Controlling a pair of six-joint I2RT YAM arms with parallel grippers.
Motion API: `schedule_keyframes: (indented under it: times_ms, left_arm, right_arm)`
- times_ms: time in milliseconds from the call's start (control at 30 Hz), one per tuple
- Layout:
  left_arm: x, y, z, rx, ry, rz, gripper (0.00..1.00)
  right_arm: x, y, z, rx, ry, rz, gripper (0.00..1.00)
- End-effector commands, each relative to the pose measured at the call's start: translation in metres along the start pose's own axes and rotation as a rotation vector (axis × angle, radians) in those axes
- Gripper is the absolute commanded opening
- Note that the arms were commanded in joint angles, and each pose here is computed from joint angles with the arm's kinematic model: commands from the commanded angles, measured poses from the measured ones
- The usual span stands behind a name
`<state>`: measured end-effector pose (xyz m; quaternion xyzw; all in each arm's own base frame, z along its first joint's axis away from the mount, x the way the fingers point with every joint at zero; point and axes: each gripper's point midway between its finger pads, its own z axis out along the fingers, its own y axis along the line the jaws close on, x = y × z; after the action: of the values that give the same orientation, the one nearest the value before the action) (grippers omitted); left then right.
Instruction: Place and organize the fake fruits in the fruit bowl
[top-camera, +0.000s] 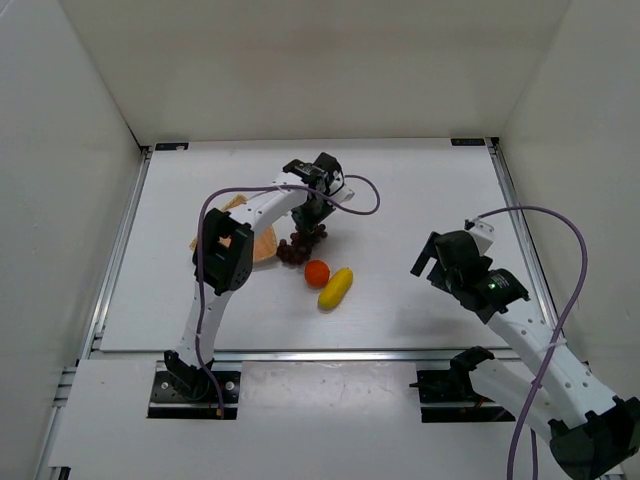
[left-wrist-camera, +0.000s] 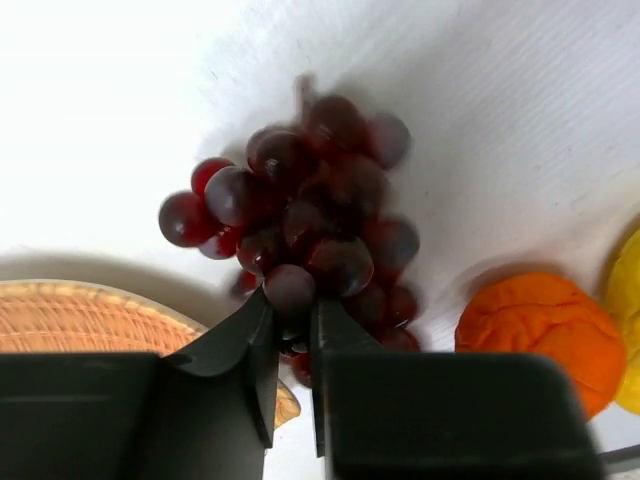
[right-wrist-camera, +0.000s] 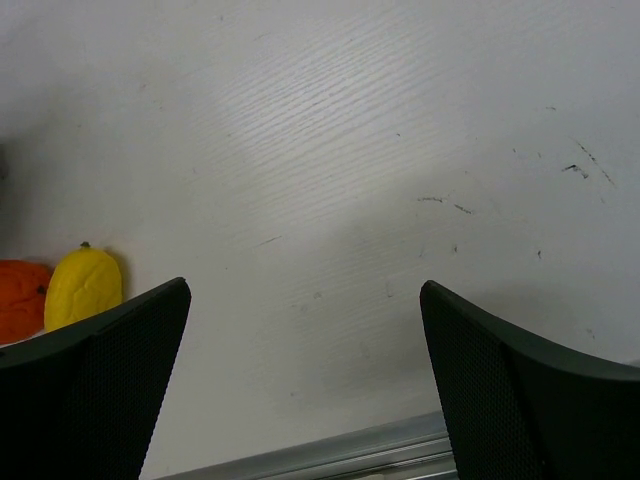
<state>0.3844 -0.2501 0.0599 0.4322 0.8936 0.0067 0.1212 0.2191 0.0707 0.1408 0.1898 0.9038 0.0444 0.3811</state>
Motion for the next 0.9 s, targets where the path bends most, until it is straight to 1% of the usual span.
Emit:
schedule_keyframes:
  times_ms: [0, 67, 100, 133, 167, 200, 233, 267, 300, 333, 400, 433, 500, 567, 600, 633, 667, 700, 800, 867]
  left_arm:
    - [-0.032, 0.007, -0.037, -0.022, -0.133, -0.029, 0.12]
    - [-0.037, 0.02, -0.058, -0.091, -0.169, -0.047, 0.1]
    - [-0.039, 0.027, -0.079, -0.107, -0.213, -0.061, 0.1]
    - [-0.039, 0.033, -0.092, -0.117, -0.239, -0.082, 0.1]
    - [-0.045, 0.036, -0.108, -0.13, -0.287, -0.086, 0.1]
    - [-0.045, 0.043, -0.135, -0.15, -0.341, -0.101, 0.1]
    - [-0.041, 0.052, -0.148, -0.171, -0.363, -0.128, 0.1]
    - [-0.04, 0.061, -0.163, -0.205, -0.394, -0.144, 0.1]
    - [-0.039, 0.069, -0.177, -0.234, -0.422, -0.16, 0.1]
    - [-0.029, 0.085, -0.203, -0.279, -0.463, -0.196, 0.1]
    - [-0.009, 0.102, -0.216, -0.325, -0.459, -0.239, 0.1]
    - [0.008, 0.116, -0.233, -0.357, -0.477, -0.272, 0.1]
    - [0.033, 0.123, -0.228, -0.367, -0.436, -0.296, 0.1]
    - [0.057, 0.134, -0.238, -0.381, -0.446, -0.343, 0.1]
    - [0.07, 0.135, -0.225, -0.377, -0.412, -0.359, 0.1]
    - [0.078, 0.136, -0.22, -0.368, -0.402, -0.361, 0.1]
    - [0.086, 0.143, -0.214, -0.359, -0.406, -0.387, 0.1]
    - [0.097, 0.14, -0.198, -0.332, -0.372, -0.385, 0.1]
    - [0.104, 0.135, -0.173, -0.26, -0.344, -0.387, 0.1]
    - [0.106, 0.139, -0.163, -0.257, -0.33, -0.396, 0.1]
  right_arm:
    - [0.002, -0.001, 0.0, -0.008, -0.012, 0.027, 1.0]
    - [0.005, 0.009, 0.003, -0.063, 0.001, 0.02, 1.0]
    - [0.003, 0.026, 0.006, -0.129, -0.007, 0.003, 1.0]
    - [0.008, 0.04, 0.005, -0.198, 0.022, -0.056, 1.0]
    - [0.01, 0.046, 0.007, -0.218, 0.029, -0.077, 1.0]
    - [0.013, 0.052, 0.014, -0.205, 0.053, -0.094, 1.0]
    - [0.013, 0.057, 0.015, -0.204, 0.065, -0.115, 1.0]
    - [0.002, 0.071, 0.012, -0.221, 0.054, -0.116, 1.0]
    - [0.006, 0.076, 0.021, -0.201, 0.091, -0.131, 1.0]
    - [0.005, 0.084, 0.021, -0.208, 0.099, -0.145, 1.0]
    - [0.006, 0.108, 0.025, -0.226, 0.126, -0.146, 1.0]
    - [0.007, 0.12, 0.026, -0.257, 0.145, -0.115, 1.0]
    - [0.022, 0.134, 0.035, -0.283, 0.203, -0.099, 1.0]
    - [0.03, 0.154, 0.042, -0.335, 0.242, -0.068, 1.0]
    - [0.038, 0.161, 0.042, -0.361, 0.282, -0.059, 1.0]
    - [0.041, 0.169, 0.042, -0.378, 0.299, -0.057, 1.0]
    - [0.049, 0.177, 0.048, -0.373, 0.331, -0.064, 1.0]
    - [0.051, 0.181, 0.051, -0.369, 0.348, -0.054, 1.0]
    - [0.066, 0.19, 0.062, -0.339, 0.418, -0.046, 1.0]
    - [0.076, 0.192, 0.07, -0.318, 0.444, -0.052, 1.0]
